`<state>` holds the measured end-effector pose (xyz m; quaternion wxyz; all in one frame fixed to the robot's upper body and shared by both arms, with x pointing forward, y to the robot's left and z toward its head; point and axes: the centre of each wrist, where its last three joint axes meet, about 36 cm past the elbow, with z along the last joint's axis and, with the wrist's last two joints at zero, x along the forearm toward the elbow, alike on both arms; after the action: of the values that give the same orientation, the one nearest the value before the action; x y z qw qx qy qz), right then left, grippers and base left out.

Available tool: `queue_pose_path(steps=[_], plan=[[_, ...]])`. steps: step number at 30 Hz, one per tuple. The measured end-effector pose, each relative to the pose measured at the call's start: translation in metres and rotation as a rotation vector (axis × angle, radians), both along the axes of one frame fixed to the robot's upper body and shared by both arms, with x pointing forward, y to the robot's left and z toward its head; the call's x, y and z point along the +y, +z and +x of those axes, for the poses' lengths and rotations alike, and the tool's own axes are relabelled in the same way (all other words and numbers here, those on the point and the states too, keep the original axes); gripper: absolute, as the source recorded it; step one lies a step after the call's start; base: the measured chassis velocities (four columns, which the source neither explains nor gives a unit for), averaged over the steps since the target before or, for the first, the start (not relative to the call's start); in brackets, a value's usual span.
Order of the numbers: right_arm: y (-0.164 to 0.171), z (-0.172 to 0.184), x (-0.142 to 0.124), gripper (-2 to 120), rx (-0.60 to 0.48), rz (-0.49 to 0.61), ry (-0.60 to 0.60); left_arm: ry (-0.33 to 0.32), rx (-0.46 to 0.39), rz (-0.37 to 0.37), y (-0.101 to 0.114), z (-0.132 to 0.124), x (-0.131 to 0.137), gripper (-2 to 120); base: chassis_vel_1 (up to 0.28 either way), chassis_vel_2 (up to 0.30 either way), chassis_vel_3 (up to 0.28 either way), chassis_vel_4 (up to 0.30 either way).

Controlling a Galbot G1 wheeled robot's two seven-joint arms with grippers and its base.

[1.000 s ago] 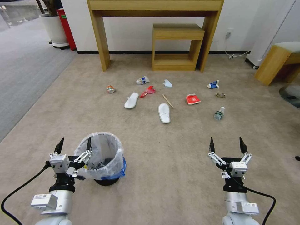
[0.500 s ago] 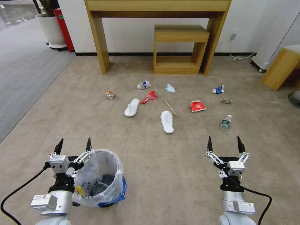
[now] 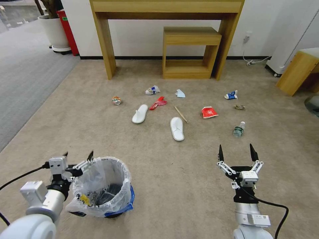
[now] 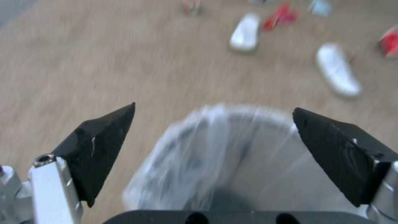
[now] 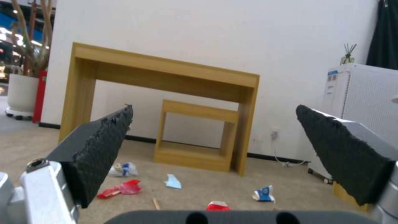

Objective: Pick up the trash bin and place the garbage on the floor into it.

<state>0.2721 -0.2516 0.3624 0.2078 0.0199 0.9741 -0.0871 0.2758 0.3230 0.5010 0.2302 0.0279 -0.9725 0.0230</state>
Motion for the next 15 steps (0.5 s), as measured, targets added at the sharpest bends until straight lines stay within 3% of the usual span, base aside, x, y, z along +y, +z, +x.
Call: queue_pose_path(steps=[6, 15], plan=[[-0.001, 0.001, -0.002, 100, -0.002, -0.009, 0.005, 0.039, 0.130, 0.069, -0.027, 0.018, 0.018, 100, 0.000, 0.000, 0.000, 0.000], [-0.004, 0.002, 0.000, 100, 0.003, -0.012, 0.016, 0.062, 0.201, 0.090, -0.049, 0.024, 0.030, 100, 0.000, 0.000, 0.000, 0.000]])
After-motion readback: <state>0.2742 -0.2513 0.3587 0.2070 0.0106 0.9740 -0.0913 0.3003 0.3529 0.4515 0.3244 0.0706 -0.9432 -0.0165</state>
